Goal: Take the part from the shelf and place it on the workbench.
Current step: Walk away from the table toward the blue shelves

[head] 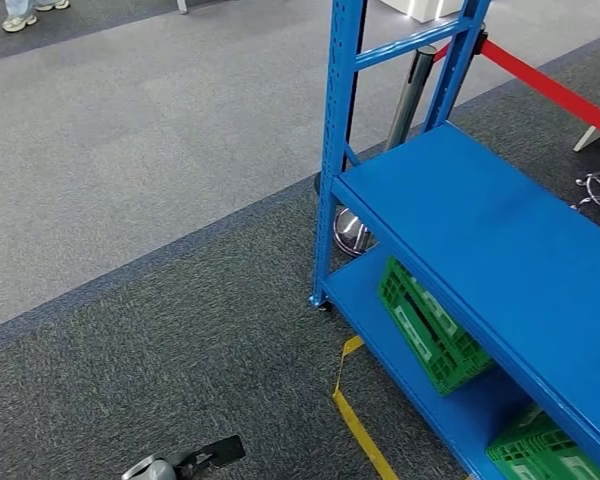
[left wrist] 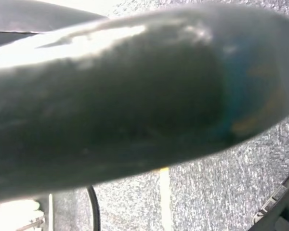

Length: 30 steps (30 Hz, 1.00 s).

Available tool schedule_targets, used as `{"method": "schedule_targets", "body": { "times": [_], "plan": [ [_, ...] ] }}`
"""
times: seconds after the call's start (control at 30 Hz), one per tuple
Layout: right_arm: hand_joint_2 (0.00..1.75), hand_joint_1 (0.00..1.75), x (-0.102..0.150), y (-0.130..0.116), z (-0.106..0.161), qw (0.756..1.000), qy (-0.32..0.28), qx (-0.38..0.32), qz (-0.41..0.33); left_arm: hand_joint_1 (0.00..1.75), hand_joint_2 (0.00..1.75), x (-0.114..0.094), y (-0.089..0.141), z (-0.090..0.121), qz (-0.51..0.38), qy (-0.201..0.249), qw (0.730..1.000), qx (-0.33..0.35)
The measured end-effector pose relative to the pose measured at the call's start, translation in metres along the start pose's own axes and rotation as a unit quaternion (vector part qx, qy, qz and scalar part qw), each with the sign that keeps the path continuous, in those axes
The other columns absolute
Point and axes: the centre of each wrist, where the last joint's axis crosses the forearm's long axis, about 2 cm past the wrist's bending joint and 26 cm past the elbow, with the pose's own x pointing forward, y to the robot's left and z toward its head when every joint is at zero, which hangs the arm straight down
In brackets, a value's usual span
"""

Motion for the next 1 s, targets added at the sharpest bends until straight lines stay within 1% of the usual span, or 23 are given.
{"method": "schedule_targets", "body": {
  "times": [0.17,0.23,0.27,0.3,0.33,0.4,0.43,0.5,0.63,0.7,0.77,0.87,1.0],
  "plan": [
    [0.00,0.00,0.003,-0.003,0.001,1.000,-0.005,-0.005,0.001,0.00,0.00,-0.004,-0.003,-0.001,0.013,0.010,1.000,0.000],
    [0.00,0.00,0.003,-0.003,0.001,1.000,-0.003,-0.007,-0.001,0.00,0.00,-0.005,-0.001,-0.001,0.053,0.023,0.998,0.018],
    [0.00,0.00,0.001,-0.002,0.000,1.000,-0.001,-0.008,-0.003,0.00,0.00,-0.006,0.001,-0.001,0.095,0.031,0.994,0.036],
    [0.00,0.00,0.000,0.000,0.000,1.000,0.000,-0.009,-0.006,0.00,0.00,-0.008,0.003,-0.001,0.153,0.038,0.986,0.059],
    [0.00,0.00,-0.001,0.001,0.000,1.000,0.001,-0.010,-0.008,0.00,0.00,-0.011,0.006,-0.001,0.223,0.047,0.970,0.084],
    [0.00,0.00,-0.002,0.004,-0.001,1.000,0.002,-0.011,-0.012,0.00,0.00,-0.019,0.011,-0.002,0.353,0.067,0.924,0.127],
    [0.00,0.00,-0.003,0.005,-0.001,1.000,0.002,-0.011,-0.013,0.00,0.00,-0.024,0.012,-0.002,0.403,0.077,0.901,0.141],
    [0.00,0.00,-0.003,0.006,-0.002,1.000,0.001,-0.011,-0.015,0.00,0.00,-0.032,0.014,-0.003,0.468,0.092,0.865,0.157],
    [0.00,0.00,-0.003,0.007,-0.002,1.000,-0.003,-0.010,-0.019,0.00,0.00,-0.047,0.012,-0.005,0.540,0.116,0.816,0.171],
    [0.00,0.00,-0.003,0.007,-0.002,1.000,-0.005,-0.010,-0.022,0.00,0.00,-0.052,0.008,-0.005,0.562,0.129,0.798,0.177],
    [0.00,0.00,-0.002,0.008,-0.002,1.000,-0.007,-0.011,-0.024,0.00,0.00,-0.053,0.005,-0.005,0.574,0.138,0.786,0.181],
    [0.00,0.00,0.000,0.009,-0.002,1.000,-0.009,-0.011,-0.025,0.00,0.00,-0.049,0.000,-0.004,0.586,0.148,0.776,0.180],
    [0.00,0.00,0.000,0.010,-0.002,1.000,-0.009,-0.012,-0.027,0.00,0.00,-0.043,-0.007,-0.003,0.594,0.153,0.771,0.172]
  ]
}}
